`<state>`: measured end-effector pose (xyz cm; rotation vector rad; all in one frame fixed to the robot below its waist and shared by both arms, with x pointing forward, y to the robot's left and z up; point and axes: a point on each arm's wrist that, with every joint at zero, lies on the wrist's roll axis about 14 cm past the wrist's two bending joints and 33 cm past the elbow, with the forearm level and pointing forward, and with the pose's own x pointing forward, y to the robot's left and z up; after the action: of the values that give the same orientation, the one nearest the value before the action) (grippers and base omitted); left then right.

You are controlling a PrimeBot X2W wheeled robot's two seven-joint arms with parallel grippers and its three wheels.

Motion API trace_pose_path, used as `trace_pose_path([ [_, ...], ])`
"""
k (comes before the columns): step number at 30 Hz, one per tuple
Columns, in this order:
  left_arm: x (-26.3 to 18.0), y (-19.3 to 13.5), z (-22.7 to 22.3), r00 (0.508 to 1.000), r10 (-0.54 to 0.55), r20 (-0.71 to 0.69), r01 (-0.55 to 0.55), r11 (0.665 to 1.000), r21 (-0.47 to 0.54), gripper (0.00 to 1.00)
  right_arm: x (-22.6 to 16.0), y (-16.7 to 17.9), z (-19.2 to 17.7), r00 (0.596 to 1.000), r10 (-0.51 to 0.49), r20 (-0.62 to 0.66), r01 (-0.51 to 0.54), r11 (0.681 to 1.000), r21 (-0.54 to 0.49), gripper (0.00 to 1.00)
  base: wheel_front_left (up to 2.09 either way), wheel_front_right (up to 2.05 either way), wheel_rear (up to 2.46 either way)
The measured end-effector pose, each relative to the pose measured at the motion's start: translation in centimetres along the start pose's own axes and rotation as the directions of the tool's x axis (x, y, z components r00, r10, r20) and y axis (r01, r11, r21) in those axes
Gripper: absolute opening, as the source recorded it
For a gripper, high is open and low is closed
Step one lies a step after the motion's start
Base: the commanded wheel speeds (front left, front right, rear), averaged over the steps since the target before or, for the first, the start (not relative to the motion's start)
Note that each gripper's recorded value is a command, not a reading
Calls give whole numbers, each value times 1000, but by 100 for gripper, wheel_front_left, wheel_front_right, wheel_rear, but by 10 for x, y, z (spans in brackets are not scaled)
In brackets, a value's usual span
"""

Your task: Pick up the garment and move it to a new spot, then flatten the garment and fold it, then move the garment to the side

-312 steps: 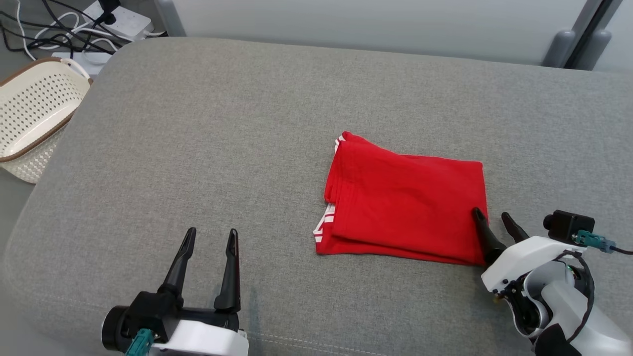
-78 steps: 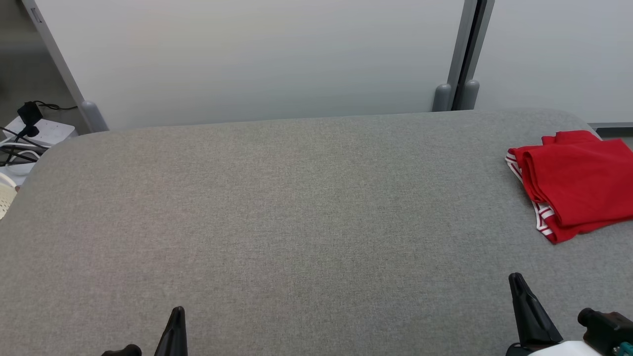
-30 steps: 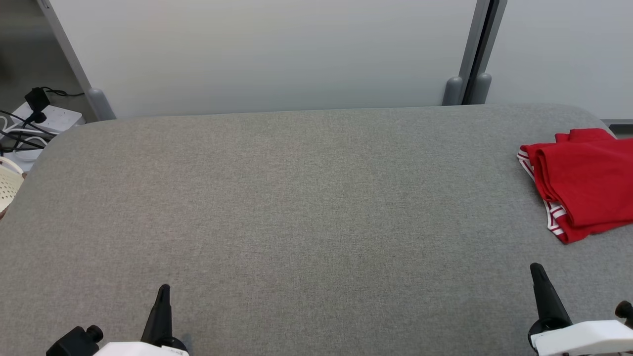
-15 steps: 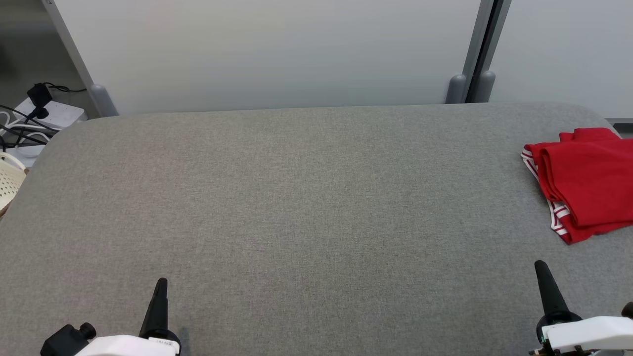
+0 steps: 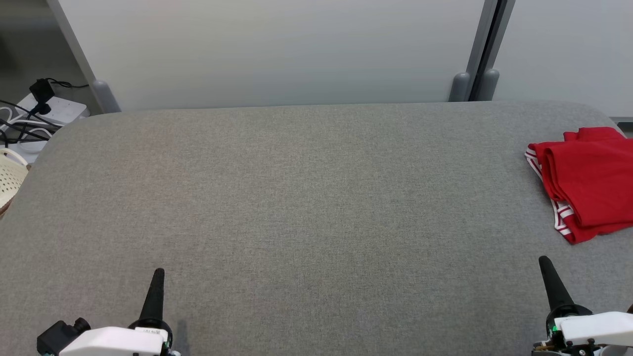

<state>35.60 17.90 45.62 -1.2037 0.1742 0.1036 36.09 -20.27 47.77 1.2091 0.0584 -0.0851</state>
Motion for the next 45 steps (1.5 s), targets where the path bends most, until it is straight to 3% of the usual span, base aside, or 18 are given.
trace_pose_path([
  [18,8,-9,9,999,-44,9,45,979,-199,0,8,2,2,1000,4,-2,-4,980,197,0,0,0,0],
  [33,13,-19,17,995,-94,24,97,929,-356,0,14,4,5,1000,13,3,-14,937,350,0,0,0,0],
  [45,13,-19,17,995,-95,26,98,928,-360,0,15,6,6,1000,20,4,-21,931,363,0,0,0,0],
])
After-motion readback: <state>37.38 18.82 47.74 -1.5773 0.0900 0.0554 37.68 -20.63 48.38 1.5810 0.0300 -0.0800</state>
